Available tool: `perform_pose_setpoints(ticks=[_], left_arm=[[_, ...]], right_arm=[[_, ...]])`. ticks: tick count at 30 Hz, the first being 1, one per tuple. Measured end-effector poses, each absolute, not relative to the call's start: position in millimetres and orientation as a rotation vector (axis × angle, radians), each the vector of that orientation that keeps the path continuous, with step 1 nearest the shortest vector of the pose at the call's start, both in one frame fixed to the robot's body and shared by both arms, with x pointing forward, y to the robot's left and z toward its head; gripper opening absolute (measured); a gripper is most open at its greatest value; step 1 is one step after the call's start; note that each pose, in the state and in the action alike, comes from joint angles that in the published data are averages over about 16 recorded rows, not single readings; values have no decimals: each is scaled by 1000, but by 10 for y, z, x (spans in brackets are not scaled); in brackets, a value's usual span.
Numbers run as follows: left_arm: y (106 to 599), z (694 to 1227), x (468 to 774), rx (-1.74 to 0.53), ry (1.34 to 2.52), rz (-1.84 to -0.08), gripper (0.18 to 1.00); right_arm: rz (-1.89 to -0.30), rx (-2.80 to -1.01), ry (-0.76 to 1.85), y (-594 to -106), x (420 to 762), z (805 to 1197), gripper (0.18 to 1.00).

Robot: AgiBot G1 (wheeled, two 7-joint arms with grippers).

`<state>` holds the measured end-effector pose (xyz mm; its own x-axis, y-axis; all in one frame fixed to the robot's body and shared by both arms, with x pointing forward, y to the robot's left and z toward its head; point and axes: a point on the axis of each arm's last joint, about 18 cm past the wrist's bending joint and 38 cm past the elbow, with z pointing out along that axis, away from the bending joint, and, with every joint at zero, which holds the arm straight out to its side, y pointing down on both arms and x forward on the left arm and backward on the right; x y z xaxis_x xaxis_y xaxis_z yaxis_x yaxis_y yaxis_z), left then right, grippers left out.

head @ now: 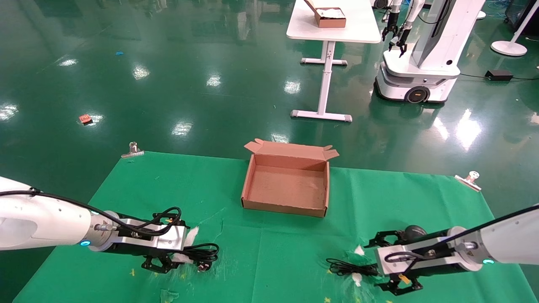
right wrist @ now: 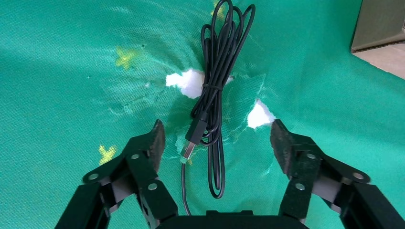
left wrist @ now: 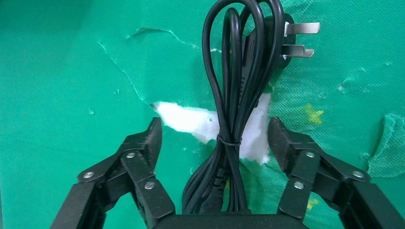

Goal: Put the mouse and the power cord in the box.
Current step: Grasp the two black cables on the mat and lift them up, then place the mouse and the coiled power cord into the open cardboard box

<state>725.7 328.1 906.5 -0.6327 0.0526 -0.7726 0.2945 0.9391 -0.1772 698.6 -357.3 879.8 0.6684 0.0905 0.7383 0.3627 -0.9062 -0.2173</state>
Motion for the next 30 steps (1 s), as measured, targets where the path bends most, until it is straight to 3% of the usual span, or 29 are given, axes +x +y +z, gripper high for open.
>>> perform_pose_setpoints(ticks=[21,30], left_arm=[[3284,9069,7254,246,2240,-362,425],[3288,9082,7250,247,2239,-363,301]], right_arm=[[-1096,-2536,-358,-3573,6985,8804,416],[-1098,-2532,-355,-3575,6982,8819,284]])
